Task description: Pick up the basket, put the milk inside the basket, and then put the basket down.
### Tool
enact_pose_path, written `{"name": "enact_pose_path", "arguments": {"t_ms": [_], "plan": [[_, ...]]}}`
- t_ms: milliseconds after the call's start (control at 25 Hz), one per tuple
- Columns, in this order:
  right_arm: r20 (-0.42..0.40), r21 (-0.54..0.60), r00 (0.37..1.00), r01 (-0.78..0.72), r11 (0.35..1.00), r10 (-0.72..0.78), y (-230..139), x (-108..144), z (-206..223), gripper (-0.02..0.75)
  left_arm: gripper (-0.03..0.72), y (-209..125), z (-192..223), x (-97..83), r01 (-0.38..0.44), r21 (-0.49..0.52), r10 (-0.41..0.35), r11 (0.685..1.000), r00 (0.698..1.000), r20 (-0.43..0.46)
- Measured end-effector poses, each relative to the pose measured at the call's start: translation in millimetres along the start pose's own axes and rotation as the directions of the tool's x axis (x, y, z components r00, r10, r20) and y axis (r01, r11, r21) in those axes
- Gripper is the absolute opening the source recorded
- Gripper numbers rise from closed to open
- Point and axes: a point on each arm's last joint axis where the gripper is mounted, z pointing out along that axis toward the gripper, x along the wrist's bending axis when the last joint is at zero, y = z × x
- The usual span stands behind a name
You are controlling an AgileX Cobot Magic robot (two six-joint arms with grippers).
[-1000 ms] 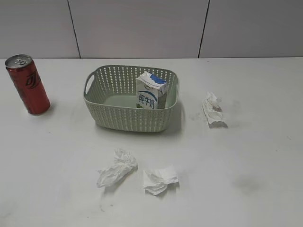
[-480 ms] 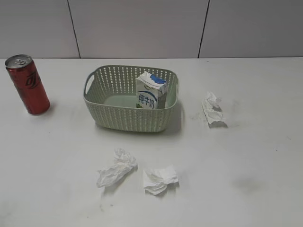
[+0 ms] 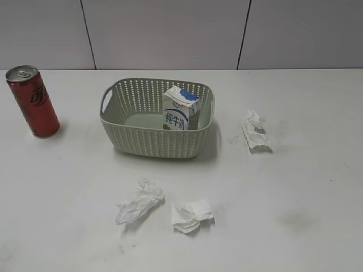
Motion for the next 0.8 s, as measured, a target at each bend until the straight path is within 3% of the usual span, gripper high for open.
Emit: {"name": "enact_pose_path", "arguments": {"t_ms": [160, 320, 480, 800], "plan": [[0.024, -0.117, 1.000, -0.008, 0.993, 0.011, -6.8, 1.0, -14.8, 0.573, 0.569, -7.2, -11.9, 1.4, 0.078, -0.091, -0.088, 0.993, 0.989, -0.121], [0.067, -0.190, 0.997, -0.021, 0.982, 0.035, -11.8, 1.7, -23.4, 0.573, 0.545, -14.8, -22.9, -1.5, 0.103, -0.183, -0.138, 0.978, 0.971, -0.193], [0.063, -0.196, 0.997, -0.031, 0.980, 0.044, -12.0, 2.6, -23.9, 0.573, 0.526, -19.8, -28.9, -4.1, 0.097, -0.233, -0.148, 0.967, 0.966, -0.212], [0.058, -0.196, 0.997, -0.034, 0.980, 0.046, -11.9, 3.0, -23.9, 0.573, 0.519, -19.9, -29.1, -4.2, 0.097, -0.235, -0.149, 0.967, 0.966, -0.213]]}}
